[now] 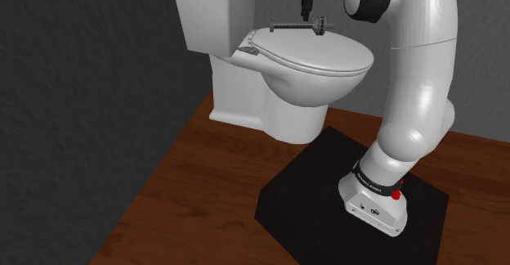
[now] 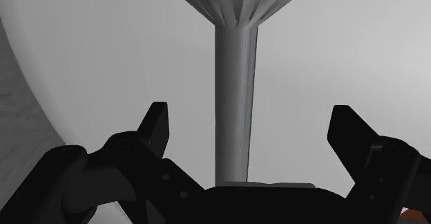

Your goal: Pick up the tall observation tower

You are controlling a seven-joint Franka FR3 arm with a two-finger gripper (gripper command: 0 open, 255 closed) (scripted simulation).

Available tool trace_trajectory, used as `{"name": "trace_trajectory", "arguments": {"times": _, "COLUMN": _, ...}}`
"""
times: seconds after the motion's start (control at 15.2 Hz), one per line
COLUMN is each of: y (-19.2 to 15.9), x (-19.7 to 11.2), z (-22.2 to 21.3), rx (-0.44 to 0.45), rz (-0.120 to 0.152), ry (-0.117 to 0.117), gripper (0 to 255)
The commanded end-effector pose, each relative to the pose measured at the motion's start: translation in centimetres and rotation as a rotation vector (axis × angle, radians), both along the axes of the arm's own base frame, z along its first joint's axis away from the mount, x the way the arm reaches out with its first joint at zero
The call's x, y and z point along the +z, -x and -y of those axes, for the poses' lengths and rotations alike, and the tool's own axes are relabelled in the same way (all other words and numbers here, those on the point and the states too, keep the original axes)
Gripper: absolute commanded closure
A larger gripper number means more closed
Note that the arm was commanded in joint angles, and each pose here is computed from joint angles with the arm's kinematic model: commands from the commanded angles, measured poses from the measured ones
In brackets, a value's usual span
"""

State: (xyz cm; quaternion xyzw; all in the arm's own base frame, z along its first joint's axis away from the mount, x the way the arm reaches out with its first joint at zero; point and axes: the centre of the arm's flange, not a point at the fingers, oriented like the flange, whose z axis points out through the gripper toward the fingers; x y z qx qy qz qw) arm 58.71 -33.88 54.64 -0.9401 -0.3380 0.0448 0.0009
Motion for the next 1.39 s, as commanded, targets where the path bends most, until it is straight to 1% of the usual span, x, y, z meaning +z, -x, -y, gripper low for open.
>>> {"name": "trace_trajectory", "arguments": {"times": 0.0, "y": -0.3, "x": -1.1, "z": 0.3, "rx": 0.010, "rz": -0.001, "ry": 0.002, "gripper": 0}}
{"name": "trace_trajectory", "arguments": {"times": 0.33, "y": -0.3, "x": -3.8, "z": 0.3, "rx": 0.010, "rz": -0.001, "ry": 0.002, "gripper": 0}}
{"name": "trace_trajectory", "arguments": {"times": 0.46, "y": -0.3, "x": -4.1, "z": 0.3, "rx": 0.010, "rz": -0.001, "ry": 0.002, "gripper": 0}}
{"name": "trace_trajectory", "arguments": {"times": 0.53, "y": -0.3, "x": -4.0, "z": 0.4, "rx": 0.010, "rz": -0.001, "ry": 0.002, "gripper": 255}}
{"name": "trace_trajectory", "arguments": {"times": 1.12, "y": -0.3, "x": -4.1, "z": 0.3, "rx": 0.010, "rz": -0.001, "ry": 0.002, "gripper": 255}}
{"name": "trace_trajectory", "arguments": {"times": 1.32, "y": -0.3, "x": -2.5, "z": 0.3, "rx": 0.010, "rz": -0.001, "ry": 0.002, "gripper": 255}}
